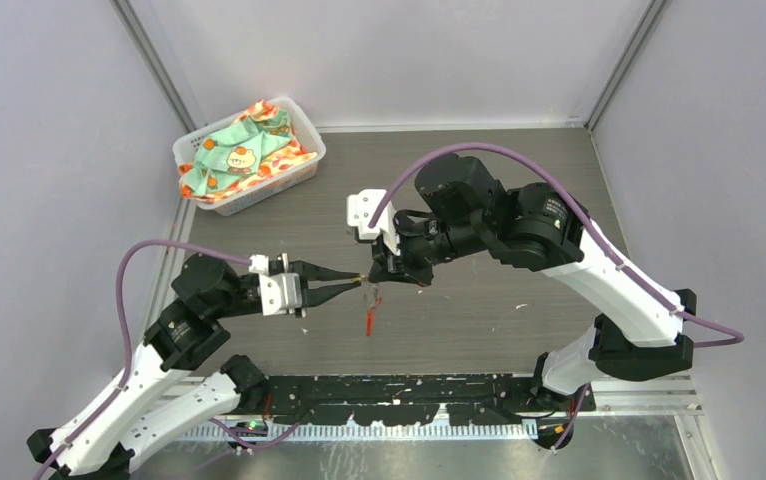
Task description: Put the keys on the keyring
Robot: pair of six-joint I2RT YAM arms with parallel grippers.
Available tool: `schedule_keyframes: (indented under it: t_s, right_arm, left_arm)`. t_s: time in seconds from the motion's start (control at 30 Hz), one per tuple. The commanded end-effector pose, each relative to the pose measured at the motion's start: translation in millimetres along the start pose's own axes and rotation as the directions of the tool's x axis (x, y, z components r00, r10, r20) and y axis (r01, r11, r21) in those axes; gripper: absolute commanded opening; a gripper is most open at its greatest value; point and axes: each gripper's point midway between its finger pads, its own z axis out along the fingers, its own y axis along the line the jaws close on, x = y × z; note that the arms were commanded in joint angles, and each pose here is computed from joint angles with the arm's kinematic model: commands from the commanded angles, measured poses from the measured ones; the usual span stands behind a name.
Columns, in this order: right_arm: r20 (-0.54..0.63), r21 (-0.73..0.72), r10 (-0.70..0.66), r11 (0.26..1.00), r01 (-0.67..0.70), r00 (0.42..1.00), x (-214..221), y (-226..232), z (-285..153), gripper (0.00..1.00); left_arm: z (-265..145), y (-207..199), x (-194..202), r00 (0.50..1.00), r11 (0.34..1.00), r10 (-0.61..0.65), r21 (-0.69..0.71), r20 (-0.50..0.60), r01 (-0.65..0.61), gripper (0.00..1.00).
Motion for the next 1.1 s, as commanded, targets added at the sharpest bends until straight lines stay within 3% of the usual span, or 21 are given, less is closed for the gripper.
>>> schedule_keyframes:
  t_s: [0.0, 0.2, 0.33, 0.53, 0.77, 0.9, 1.0, 1.07]
  right_arm:
    - [0.101, 0.04, -0.009, 0.999, 0.005, 0.995, -25, -3, -17, 0.01]
    - [0.142, 0.046, 0.012, 0.999, -0.019, 0.99, -29, -4, -13, 0.01]
    - [0.206, 0.07, 0.033, 0.996, -0.049, 0.978, -36, -7, -13, 0.01]
    - [0.294, 0.122, 0.082, 0.985, -0.123, 0.952, -46, -18, -12, 0.01]
    - [0.39, 0.121, 0.136, 0.973, -0.197, 0.911, -57, -22, -11, 0.01]
    - [0.426, 0.126, 0.155, 0.966, -0.228, 0.892, -60, -25, -11, 0.01]
    - [0.45, 0.144, 0.183, 0.951, -0.273, 0.874, -59, -29, -14, 0.01]
    - [0.474, 0.155, 0.183, 0.946, -0.286, 0.861, -60, -31, -17, 0.01]
  left_arm:
    - [-3, 9, -9, 0.996, 0.996, 0.079, -0.053, 0.034, -0.077, 0.13]
    - [-5, 16, -7, 0.986, 0.983, 0.16, -0.093, 0.04, -0.155, 0.01]
    - [-8, 11, -5, 0.964, 0.964, 0.26, -0.076, 0.049, -0.256, 0.01]
    - [-14, -1, 3, 0.881, 0.884, 0.467, -0.045, 0.078, -0.465, 0.0]
    - [-14, -8, 9, 0.79, 0.795, 0.605, -0.023, 0.099, -0.606, 0.01]
    - [-12, -13, 17, 0.696, 0.699, 0.711, 0.011, 0.103, -0.715, 0.0]
    - [-13, -17, 24, 0.619, 0.619, 0.778, 0.035, 0.106, -0.784, 0.09]
    - [-15, -23, 32, 0.575, 0.57, 0.81, 0.073, 0.112, -0.818, 0.29]
